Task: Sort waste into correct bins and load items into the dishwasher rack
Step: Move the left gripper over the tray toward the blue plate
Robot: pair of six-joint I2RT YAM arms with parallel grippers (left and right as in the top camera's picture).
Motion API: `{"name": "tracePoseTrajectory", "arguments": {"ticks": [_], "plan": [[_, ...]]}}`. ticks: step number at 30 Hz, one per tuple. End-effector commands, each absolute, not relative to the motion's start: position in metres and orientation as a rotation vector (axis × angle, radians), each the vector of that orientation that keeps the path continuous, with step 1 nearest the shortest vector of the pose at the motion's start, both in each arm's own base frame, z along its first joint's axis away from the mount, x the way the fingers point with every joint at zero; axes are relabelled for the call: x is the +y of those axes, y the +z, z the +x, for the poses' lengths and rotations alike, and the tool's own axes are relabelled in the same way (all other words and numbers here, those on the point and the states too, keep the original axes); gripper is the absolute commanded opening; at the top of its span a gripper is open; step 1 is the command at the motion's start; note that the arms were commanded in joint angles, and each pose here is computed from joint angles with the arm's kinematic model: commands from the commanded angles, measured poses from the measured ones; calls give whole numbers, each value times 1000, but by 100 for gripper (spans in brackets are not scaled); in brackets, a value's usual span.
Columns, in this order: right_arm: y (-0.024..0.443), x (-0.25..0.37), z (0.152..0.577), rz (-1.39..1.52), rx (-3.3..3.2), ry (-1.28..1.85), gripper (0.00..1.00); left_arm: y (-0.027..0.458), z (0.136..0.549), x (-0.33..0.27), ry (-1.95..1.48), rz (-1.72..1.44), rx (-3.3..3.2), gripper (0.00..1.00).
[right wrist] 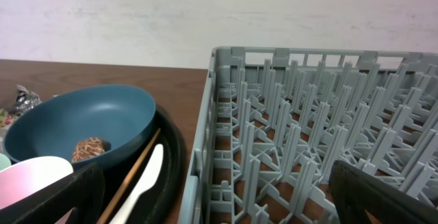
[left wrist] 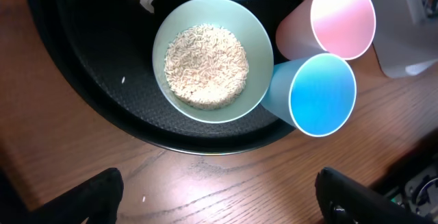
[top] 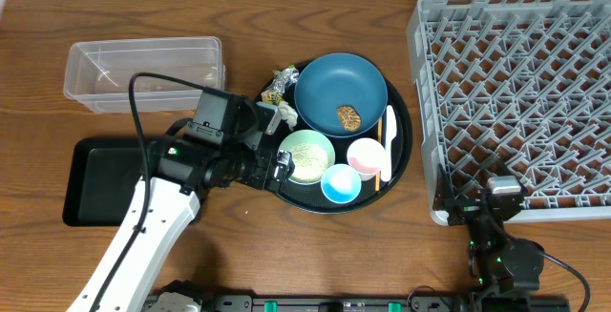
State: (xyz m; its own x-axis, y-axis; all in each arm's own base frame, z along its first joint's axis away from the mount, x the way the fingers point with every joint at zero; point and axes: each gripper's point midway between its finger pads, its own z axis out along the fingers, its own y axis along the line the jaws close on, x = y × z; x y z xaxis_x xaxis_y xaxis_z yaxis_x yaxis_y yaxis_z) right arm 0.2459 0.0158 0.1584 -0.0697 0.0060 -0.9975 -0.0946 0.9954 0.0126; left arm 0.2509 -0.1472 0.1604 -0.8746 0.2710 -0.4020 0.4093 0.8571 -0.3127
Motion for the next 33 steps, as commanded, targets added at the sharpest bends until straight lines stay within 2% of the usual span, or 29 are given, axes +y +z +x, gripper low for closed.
{"name": "tracePoseTrajectory", "arguments": {"ticks": [1,7,14,18,24,33], "plan": [[157,15,246,-75,1644,73,99,159,250,-149,-570,551,2679,98],[157,15,246,-75,1644,73,99,179,265,-169,-721,465,2590,98],[157,15,246,-75,1644,73,99,202,285,-178,-602,520,2521,98],[157,15,246,-75,1644,73,99,213,297,-210,-603,647,2478,98],[157,15,246,-75,1644,73,99,188,337,-255,-455,716,2453,98],[157,15,246,-75,1644,73,99,174,380,-306,-446,682,2302,98]]}}
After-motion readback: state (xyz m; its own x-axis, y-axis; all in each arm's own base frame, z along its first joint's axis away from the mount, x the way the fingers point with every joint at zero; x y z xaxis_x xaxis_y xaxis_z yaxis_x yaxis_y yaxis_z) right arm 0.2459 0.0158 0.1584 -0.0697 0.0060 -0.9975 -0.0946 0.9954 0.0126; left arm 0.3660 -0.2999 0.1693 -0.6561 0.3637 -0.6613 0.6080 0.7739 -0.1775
